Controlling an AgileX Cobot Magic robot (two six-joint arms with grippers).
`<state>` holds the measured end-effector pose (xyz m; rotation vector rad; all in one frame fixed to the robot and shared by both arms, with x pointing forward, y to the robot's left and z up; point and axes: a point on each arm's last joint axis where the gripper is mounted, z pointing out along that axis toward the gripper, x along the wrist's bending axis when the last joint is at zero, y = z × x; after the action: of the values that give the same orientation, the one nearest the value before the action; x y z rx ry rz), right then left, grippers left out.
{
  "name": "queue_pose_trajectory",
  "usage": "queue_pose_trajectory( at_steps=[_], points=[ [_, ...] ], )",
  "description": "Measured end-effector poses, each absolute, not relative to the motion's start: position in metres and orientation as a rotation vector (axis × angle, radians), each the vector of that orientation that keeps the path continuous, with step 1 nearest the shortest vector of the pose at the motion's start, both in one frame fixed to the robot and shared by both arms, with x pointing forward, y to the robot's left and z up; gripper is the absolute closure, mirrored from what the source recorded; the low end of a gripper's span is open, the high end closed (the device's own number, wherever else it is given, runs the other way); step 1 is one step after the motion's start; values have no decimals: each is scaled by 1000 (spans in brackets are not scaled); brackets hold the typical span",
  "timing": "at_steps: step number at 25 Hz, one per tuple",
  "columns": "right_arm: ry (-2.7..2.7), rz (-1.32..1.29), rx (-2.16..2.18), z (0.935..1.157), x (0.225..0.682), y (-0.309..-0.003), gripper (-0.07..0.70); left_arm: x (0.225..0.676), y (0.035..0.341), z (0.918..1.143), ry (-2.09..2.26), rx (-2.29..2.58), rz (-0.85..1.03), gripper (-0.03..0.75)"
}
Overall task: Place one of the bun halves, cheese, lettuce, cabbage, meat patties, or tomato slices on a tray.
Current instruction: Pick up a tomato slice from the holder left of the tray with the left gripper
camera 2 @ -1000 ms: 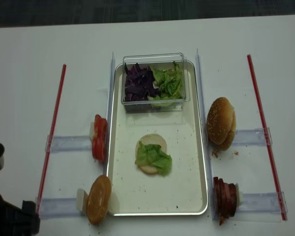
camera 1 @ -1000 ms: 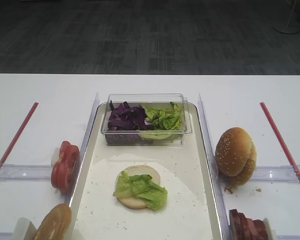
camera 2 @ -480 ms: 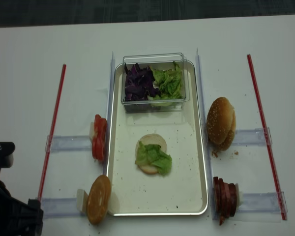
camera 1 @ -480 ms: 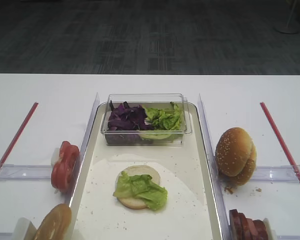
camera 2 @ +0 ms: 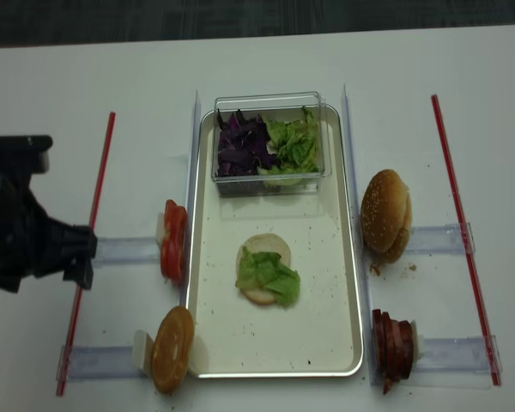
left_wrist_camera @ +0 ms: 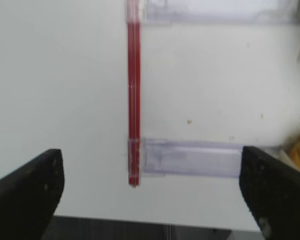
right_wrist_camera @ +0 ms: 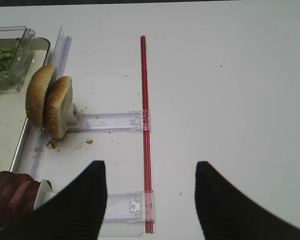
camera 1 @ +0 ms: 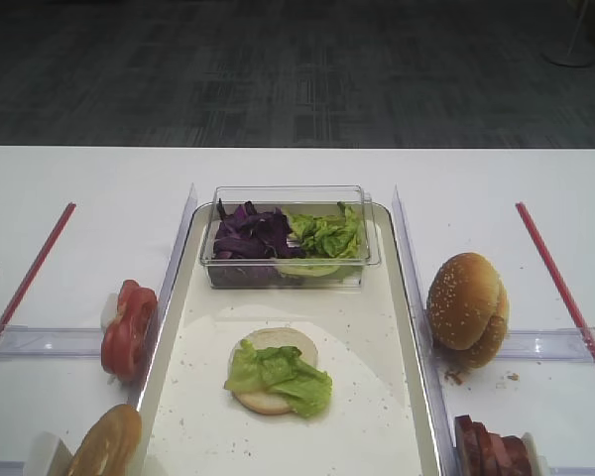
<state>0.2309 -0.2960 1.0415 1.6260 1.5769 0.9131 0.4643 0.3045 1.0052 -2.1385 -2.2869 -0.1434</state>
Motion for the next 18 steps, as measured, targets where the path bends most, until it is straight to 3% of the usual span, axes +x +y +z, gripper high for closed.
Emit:
queue_pose_trajectory(
  at_steps=[7,18],
  points=[
    [1577,913,1626,1042,231,-296,204,527,305,997,-2301,-2096,-147,62],
    [1577,913,1626,1042,231,-296,204,536,305,994,-2318,-2064,-134,62]
  ],
)
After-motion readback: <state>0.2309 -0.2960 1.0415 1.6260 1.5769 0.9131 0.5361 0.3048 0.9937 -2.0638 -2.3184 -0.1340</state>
